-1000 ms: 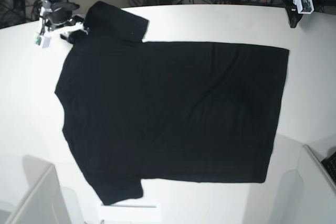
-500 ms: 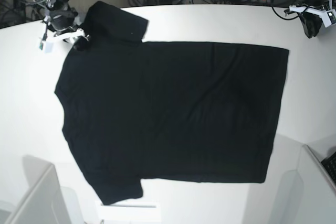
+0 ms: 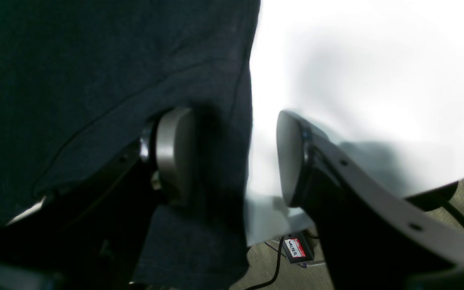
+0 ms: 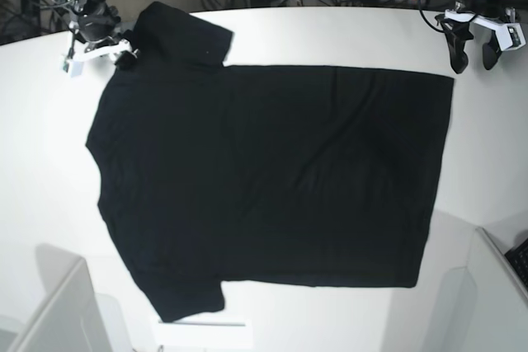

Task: Fold the T-shirt properly
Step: 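Move both grippers down to the shoulder corners of the black T-shirt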

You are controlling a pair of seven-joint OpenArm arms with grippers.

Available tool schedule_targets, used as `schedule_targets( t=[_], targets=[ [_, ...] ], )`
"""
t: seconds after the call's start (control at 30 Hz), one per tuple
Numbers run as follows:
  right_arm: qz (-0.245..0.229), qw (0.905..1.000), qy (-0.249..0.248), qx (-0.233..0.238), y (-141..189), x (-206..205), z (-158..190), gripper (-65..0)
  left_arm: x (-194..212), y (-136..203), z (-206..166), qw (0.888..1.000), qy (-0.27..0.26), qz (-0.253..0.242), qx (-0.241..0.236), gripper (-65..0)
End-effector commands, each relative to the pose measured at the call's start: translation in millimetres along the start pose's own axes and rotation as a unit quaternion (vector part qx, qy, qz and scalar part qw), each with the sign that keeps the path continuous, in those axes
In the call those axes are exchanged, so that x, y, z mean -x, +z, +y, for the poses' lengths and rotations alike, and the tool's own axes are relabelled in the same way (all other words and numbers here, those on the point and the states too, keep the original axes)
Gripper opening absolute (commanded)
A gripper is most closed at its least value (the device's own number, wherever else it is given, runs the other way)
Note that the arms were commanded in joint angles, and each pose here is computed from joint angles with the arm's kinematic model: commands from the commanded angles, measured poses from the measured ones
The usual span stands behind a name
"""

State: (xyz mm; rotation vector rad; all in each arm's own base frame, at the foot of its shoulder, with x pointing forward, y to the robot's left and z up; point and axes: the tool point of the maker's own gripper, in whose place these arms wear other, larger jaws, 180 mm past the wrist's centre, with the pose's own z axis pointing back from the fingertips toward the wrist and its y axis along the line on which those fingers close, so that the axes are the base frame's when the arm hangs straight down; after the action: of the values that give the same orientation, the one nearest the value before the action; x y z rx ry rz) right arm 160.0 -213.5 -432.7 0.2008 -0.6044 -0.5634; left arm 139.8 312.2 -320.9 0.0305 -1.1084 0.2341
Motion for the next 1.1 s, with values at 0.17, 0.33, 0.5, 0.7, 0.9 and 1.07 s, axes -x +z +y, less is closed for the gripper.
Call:
schedule_targets(
  t=[0.17,0.33,0.5,0.7,0.9,1.07],
  targets=[
    [0.007,0.9999,-0.005,-0.007,3.8,10.0,4.2,-34.2,-11.1,-2.3,-1.2,1.0,-0.001,-0.018,0.005,-21.6],
    [0.029,0.9996,-0.002,-0.007,6.4,20.2,3.9,-34.2,6.2,-17.6,-0.2,0.999,0.033,0.028,0.003,-21.6],
    [0.035,0.9986,0.021,-0.033,6.4,23.7,12.8,-34.5,15.2,-29.7,7.3,0.997,0.066,0.036,-0.007,-21.6],
    [0.036,0.9984,0.026,-0.036,6.2,23.9,12.9,-34.5,12.0,-37.0,8.5,0.997,0.071,0.028,-0.008,-21.6],
    [0.038,0.9983,0.024,-0.035,4.8,25.3,11.9,-44.9,13.9,-40.8,9.7,0.996,0.079,0.027,-0.011,-21.6],
    [0.053,0.9982,0.009,-0.026,-5.1,33.3,3.0,-65.0,35.4,-44.6,22.5,0.993,0.102,0.045,-0.033,-21.6]
  ],
)
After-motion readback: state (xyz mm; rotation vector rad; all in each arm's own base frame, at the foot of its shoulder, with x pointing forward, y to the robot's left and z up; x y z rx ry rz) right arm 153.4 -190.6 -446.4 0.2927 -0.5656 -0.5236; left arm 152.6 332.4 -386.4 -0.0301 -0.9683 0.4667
